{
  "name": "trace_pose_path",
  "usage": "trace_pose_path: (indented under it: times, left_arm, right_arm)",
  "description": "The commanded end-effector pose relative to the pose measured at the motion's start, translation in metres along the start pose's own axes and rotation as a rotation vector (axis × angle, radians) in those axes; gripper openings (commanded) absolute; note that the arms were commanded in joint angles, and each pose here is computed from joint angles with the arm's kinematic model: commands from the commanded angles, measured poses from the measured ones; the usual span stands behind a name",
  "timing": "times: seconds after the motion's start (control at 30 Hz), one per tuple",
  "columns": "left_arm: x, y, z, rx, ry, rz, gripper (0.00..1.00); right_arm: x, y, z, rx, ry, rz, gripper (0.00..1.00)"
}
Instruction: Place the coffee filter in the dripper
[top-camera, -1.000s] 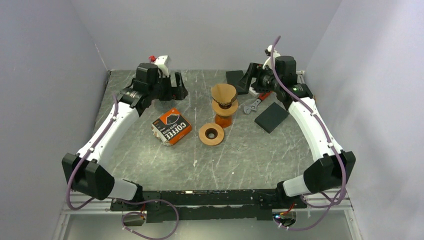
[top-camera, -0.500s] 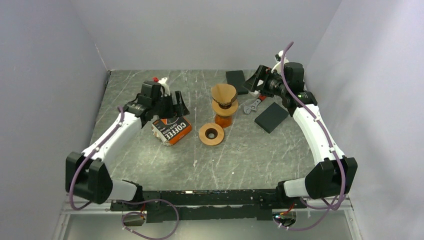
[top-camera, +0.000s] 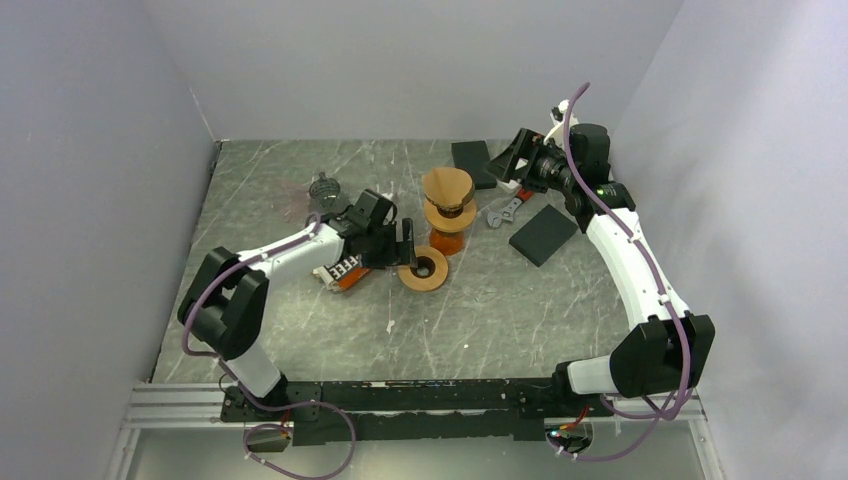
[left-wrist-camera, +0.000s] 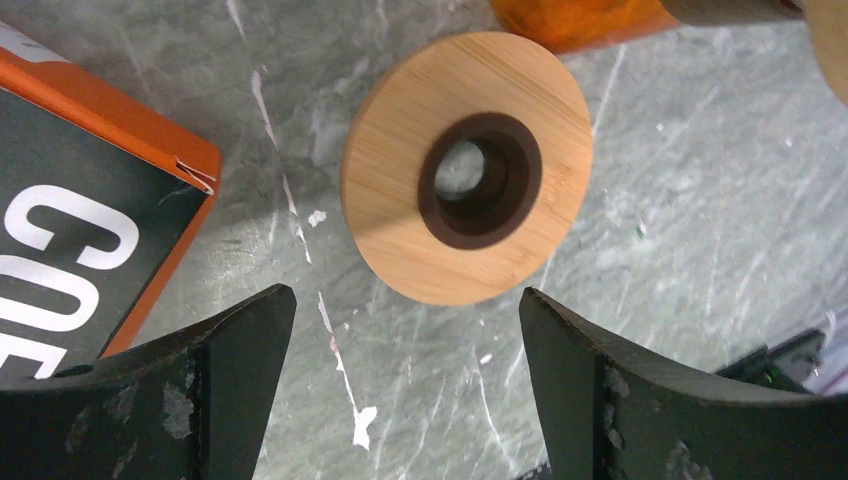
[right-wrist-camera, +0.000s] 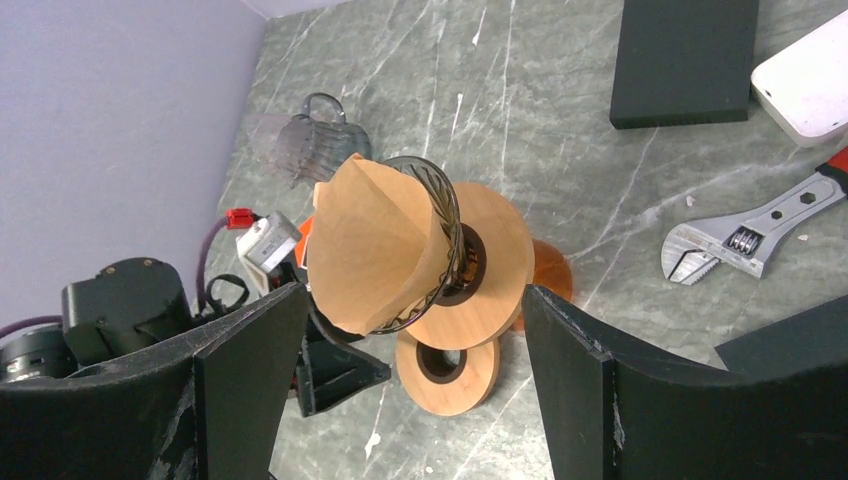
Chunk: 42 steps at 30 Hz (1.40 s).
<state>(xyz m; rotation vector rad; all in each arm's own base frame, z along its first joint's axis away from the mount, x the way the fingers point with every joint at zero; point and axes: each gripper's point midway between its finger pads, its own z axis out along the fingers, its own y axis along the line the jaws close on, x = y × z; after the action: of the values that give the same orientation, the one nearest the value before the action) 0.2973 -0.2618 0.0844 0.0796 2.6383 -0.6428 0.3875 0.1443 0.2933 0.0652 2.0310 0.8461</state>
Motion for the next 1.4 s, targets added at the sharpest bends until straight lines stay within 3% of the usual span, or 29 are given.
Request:
trace_pose_path:
  times: [0.0, 0.23, 0.5, 0.73, 0.97, 1.37]
  left_arm:
    - [-0.015, 0.0, 0.011, -0.086, -0.101, -0.076, 0.89]
    - [-0.008, 0.008, 0.035, -0.154, -0.1, -0.183, 0.87]
    - [-0.002, 0.014, 0.058, -0.197, -0.097, -0.21, 0.82]
    - [0.005, 0.021, 0.07, -0.237, -0.079, -0.195, 0.7]
    - [-0.001, 0.02, 0.059, -0.228, -0.118, -0.155, 0.54]
    - [-0.026, -0.004, 0.017, -0.139, -0.201, -0.087, 0.44]
  right_arm:
    - [-0.011, 0.006, 0.001, -0.036, -0.035, -0.008, 0.83]
    - [-0.009, 0.006, 0.004, -0.042, -0.024, -0.002, 0.83]
    - [-0.01, 0.005, 0.003, -0.038, -0.021, -0.008, 0.83]
    - [-0.012, 0.003, 0.001, -0.023, -0.028, -0.017, 0.83]
    - [-0.023, 0.003, -0.007, -0.01, -0.061, -0.022, 0.83]
    - [-0.029, 0.011, -0.007, -0.045, -0.068, -0.008, 0.83]
